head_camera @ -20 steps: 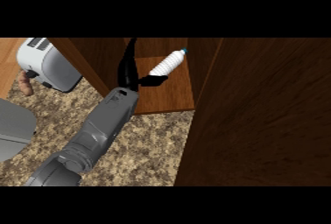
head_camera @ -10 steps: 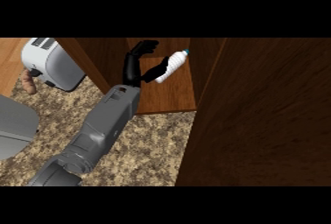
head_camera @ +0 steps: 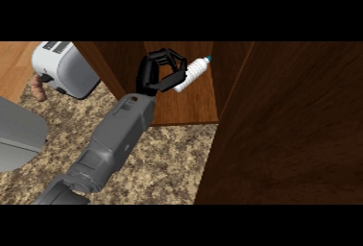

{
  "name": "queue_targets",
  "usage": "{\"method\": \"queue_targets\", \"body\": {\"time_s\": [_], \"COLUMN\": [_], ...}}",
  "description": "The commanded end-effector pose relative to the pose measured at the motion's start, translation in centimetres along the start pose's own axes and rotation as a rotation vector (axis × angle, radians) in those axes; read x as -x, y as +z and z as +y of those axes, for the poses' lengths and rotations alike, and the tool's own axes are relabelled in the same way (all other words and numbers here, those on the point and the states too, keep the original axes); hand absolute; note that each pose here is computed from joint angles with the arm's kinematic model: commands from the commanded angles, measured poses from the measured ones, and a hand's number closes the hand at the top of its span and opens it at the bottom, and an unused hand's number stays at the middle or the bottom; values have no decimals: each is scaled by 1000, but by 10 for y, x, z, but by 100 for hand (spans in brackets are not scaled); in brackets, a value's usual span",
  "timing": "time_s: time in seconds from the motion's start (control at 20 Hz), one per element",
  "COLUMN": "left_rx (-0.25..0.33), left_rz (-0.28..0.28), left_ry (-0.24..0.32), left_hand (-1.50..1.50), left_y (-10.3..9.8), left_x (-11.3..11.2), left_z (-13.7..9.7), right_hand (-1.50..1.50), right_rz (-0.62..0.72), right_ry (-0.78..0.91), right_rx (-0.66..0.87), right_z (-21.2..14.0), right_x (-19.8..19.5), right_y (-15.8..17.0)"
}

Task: Pick up the bottled water, place it into the cabinet and close the cabinet

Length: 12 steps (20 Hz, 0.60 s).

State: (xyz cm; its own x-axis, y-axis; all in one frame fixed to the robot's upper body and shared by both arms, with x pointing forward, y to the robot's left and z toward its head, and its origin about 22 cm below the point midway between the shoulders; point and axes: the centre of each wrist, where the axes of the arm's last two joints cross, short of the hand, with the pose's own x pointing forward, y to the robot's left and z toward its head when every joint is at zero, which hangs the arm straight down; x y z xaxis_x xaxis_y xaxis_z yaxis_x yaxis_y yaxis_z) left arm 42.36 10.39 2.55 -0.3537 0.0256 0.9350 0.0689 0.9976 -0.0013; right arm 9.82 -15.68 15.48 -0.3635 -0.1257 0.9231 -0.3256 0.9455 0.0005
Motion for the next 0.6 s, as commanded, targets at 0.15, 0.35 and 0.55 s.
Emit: {"method": "queue_targets", "body": {"time_s": [0.15,0.35,0.55], "left_rx": [108,168,136], "left_rz": [45,44,60], "left_ry": [210,289,321], "left_hand": [150,150,150], "left_y": [10,35,56], "left_x": [4,13,14], "left_z": [7,6,10], "right_hand": [-150,-150,-150], "right_rz": [-34,-29,-21], "right_ry": [56,54,61], "right_rx": [31,58,45], "right_z": [-7,-5,-8], "right_x": [-33,-7,-25], "right_y": [12,1,13]}}
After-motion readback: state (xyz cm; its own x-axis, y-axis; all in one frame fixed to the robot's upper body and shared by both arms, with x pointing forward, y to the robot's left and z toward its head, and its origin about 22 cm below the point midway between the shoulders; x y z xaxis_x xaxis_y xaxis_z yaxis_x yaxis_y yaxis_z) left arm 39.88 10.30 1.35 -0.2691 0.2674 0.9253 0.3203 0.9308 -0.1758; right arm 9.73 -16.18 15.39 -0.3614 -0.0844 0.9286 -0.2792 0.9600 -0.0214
